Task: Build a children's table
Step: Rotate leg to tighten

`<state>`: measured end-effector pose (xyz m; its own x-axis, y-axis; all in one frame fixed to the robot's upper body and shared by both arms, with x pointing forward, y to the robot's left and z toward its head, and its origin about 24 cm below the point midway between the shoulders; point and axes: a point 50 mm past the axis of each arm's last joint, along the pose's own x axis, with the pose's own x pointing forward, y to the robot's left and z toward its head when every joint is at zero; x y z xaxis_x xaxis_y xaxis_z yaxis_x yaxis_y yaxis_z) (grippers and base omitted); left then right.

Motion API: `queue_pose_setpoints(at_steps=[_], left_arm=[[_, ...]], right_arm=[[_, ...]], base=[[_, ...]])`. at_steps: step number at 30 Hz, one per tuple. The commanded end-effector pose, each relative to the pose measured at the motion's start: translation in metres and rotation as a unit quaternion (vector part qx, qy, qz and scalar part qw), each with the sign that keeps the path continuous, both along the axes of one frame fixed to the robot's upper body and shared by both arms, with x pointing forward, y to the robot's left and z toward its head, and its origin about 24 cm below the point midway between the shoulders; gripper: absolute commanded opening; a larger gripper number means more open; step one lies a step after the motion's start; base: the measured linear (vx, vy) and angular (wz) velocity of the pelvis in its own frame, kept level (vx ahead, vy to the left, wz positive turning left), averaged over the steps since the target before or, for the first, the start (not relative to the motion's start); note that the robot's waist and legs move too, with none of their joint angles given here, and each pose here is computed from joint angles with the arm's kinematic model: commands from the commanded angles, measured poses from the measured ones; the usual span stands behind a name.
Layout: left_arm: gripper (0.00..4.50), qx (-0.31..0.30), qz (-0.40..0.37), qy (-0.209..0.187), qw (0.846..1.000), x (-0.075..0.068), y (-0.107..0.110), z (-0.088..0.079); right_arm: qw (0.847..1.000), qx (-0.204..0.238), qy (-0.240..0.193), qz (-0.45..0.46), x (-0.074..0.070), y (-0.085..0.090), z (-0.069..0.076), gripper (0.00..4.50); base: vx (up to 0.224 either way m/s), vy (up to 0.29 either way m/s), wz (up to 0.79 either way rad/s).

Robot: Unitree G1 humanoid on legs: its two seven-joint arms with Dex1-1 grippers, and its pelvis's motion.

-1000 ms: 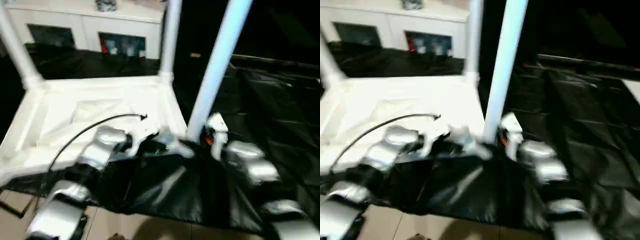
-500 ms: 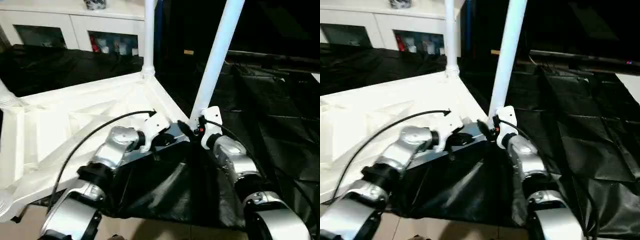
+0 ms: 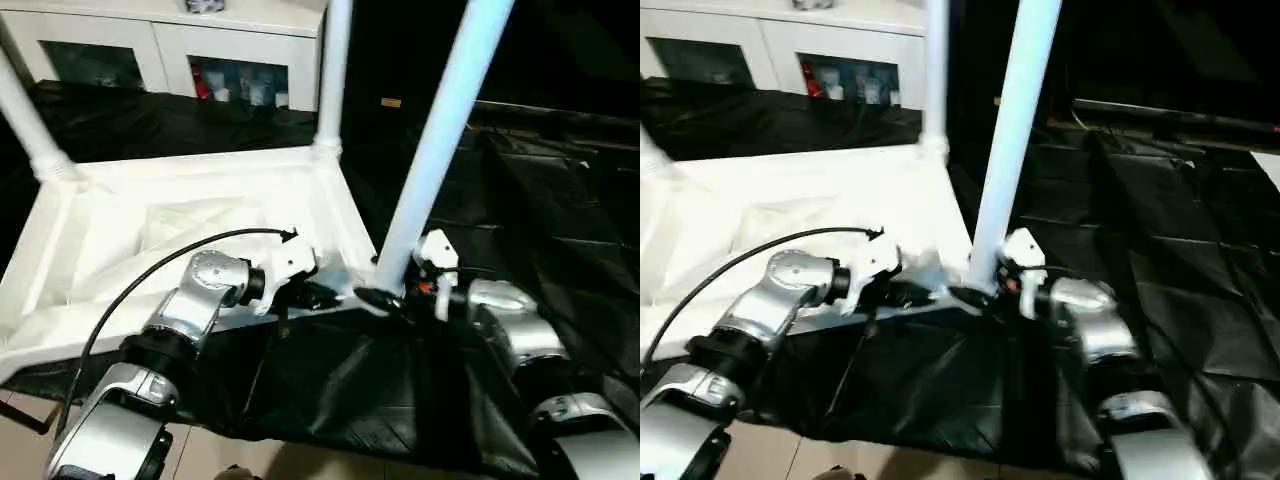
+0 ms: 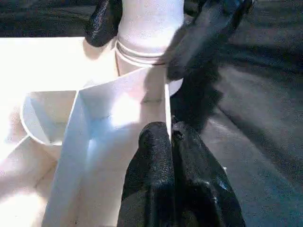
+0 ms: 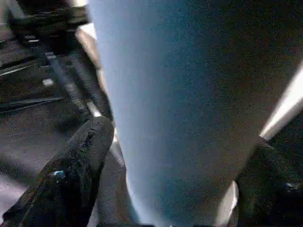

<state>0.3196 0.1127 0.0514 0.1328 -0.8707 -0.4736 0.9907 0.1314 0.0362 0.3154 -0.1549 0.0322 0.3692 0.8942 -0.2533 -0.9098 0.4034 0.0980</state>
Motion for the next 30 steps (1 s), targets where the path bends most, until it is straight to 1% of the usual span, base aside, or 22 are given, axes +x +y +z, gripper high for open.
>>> queue_pose_setpoints(at_steps=[1,2,4,7,9,11,16,19,20,21,23,25,26,27,29,30], left_arm=[[0.0,-0.01,-0.035,-0.012,0.999,-0.003,-0.007,0.006],[0.0,-0.008,-0.037,-0.011,0.999,-0.003,-0.005,0.006],[0.0,-0.004,-0.043,-0.007,0.999,-0.004,-0.001,0.005],[0.0,-0.002,-0.044,-0.005,0.999,-0.004,0.0,0.005],[0.0,-0.003,-0.043,-0.006,0.999,-0.004,0.001,0.005],[0.0,-0.004,-0.043,-0.006,0.999,-0.004,0.001,0.005],[0.0,-0.011,-0.029,-0.015,0.999,-0.002,-0.002,0.005],[0.0,-0.015,-0.013,-0.023,1.0,-0.001,-0.008,0.004],[0.0,-0.015,0.0,-0.028,1.0,0.001,-0.011,0.003],[0.0,-0.015,0.011,-0.032,0.999,0.003,-0.013,0.003],[0.0,-0.017,0.037,-0.033,0.999,0.007,-0.021,0.003],[0.0,-0.018,0.041,-0.033,0.998,0.007,-0.023,0.003],[0.0,-0.019,0.064,-0.034,0.997,0.01,-0.032,0.003],[0.0,-0.019,0.064,-0.034,0.997,0.01,-0.032,0.003],[0.0,-0.019,0.101,-0.037,0.994,0.015,-0.048,0.004],[0.0,-0.019,0.101,-0.037,0.994,0.015,-0.048,0.004]], right_arm=[[0.999,0.004,0.007,0.037,-0.003,0.003,0.002,3.49],[0.999,0.0,0.009,0.043,-0.004,0.003,0.002,3.35],[0.998,-0.016,0.011,0.064,-0.007,0.001,0.002,3.27],[0.997,-0.017,0.014,0.073,-0.007,0.001,0.001,2.97],[0.997,-0.013,0.01,0.072,-0.007,0.002,0.002,2.9],[0.997,-0.012,0.01,0.073,-0.007,0.002,0.002,2.69],[0.997,-0.005,0.021,0.079,-0.012,0.005,-0.003,2.61],[0.997,0.003,0.025,0.069,-0.016,0.01,-0.008,2.61],[0.998,0.005,0.021,0.055,-0.016,0.012,-0.01,2.61],[0.999,-0.003,0.009,0.032,-0.014,0.013,-0.012,2.61],[0.999,-0.018,-0.004,-0.049,-0.005,0.017,-0.017,2.61],[0.998,-0.02,-0.004,-0.063,-0.003,0.018,-0.018,2.61],[0.99,-0.03,-0.003,-0.139,0.005,0.022,-0.023,2.6],[0.99,-0.03,-0.003,-0.139,0.005,0.022,-0.023,2.6],[0.976,-0.032,0.007,-0.217,0.014,0.033,-0.025,2.6],[0.976,-0.032,0.007,-0.217,0.014,0.033,-0.025,2.6]], base=[[0.0,0.0,0.0],[0.0,0.0,0.0],[0.0,0.0,0.0],[0.0,0.0,0.0],[0.0,0.0,0.0],[0.0,0.0,0.0],[0.0,0.0,0.0],[0.0,0.0,0.0],[0.0,0.0,0.0],[0.0,0.0,0.0],[0.0,0.0,0.0],[0.0,0.0,0.0],[0.0,0.0,0.0],[0.0,0.0,0.0],[0.0,0.0,0.0],[0.0,0.0,0.0]])
